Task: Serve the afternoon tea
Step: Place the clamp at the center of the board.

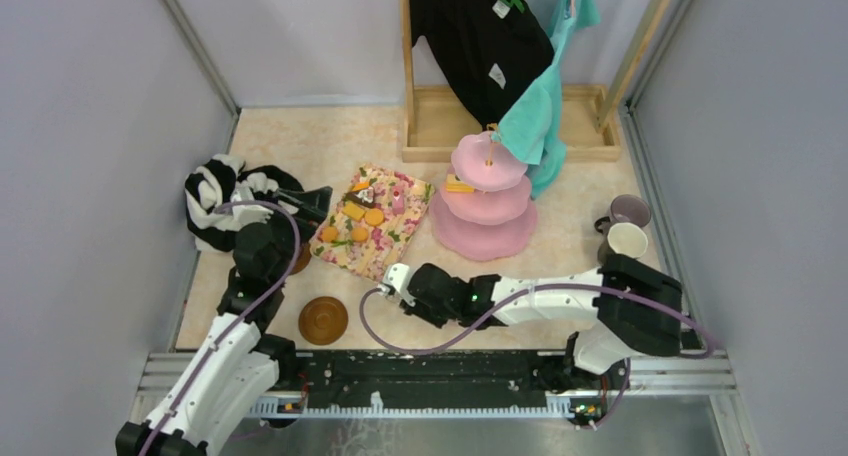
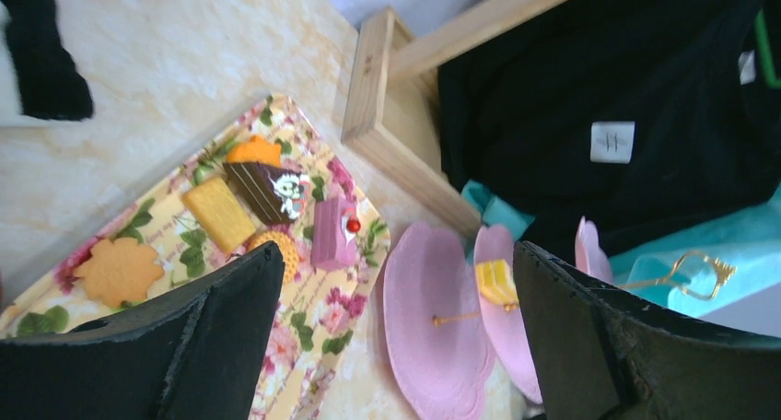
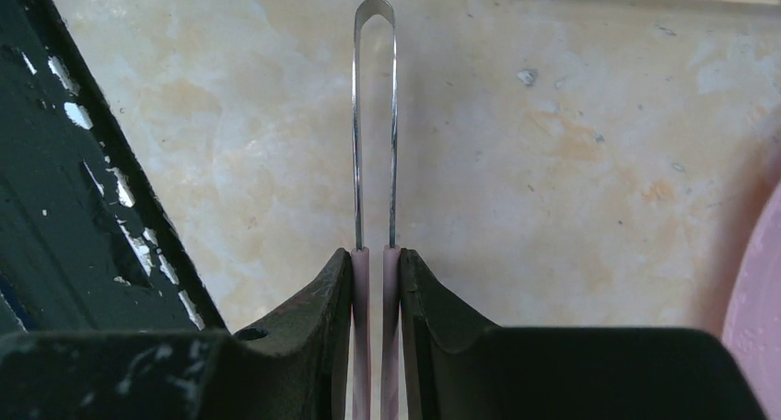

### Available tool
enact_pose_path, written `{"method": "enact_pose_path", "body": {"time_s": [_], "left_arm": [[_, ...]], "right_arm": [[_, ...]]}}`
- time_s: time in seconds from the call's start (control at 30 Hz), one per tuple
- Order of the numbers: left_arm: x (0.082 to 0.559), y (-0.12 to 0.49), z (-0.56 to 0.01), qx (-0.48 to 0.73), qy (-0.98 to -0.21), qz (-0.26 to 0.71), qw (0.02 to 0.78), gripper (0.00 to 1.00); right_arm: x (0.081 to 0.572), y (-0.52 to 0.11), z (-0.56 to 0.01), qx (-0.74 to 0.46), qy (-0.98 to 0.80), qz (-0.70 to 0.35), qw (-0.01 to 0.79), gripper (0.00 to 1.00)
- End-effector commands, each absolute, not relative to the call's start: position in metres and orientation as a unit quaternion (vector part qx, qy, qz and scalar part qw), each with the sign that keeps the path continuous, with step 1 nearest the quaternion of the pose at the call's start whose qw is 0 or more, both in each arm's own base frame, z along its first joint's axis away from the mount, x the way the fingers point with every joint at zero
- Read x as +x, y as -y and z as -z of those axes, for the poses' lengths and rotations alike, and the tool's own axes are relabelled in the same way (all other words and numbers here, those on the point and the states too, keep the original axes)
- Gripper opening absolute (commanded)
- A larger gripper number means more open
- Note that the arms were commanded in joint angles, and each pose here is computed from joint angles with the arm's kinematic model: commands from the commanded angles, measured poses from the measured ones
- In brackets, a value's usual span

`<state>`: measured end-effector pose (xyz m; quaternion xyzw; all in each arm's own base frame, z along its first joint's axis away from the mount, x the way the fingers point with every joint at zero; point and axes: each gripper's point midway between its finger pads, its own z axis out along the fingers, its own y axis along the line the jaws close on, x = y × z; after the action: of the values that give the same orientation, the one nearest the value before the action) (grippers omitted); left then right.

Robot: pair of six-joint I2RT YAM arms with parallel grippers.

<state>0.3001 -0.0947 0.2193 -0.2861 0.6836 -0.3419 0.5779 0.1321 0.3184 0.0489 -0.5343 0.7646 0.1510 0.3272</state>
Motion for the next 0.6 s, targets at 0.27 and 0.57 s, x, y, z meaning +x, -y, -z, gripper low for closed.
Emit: {"method": "enact_pose_path", "body": {"time_s": [0.27, 0.57], "left_arm": [[0.293, 0.052, -0.239, -0.377, -0.621, 0.301, 0.618, 0.99], [0.301, 0.055, -0.231, -0.378, -0.625, 0.299, 0.615, 0.99]], "right_arm": [[0.133, -0.377, -0.054, -0.577, -0.721, -0.170, 0.344, 0.26], [0.161, -0.359, -0.030, -0.571, -0.735, -0.094, 0.352, 0.56]]}}
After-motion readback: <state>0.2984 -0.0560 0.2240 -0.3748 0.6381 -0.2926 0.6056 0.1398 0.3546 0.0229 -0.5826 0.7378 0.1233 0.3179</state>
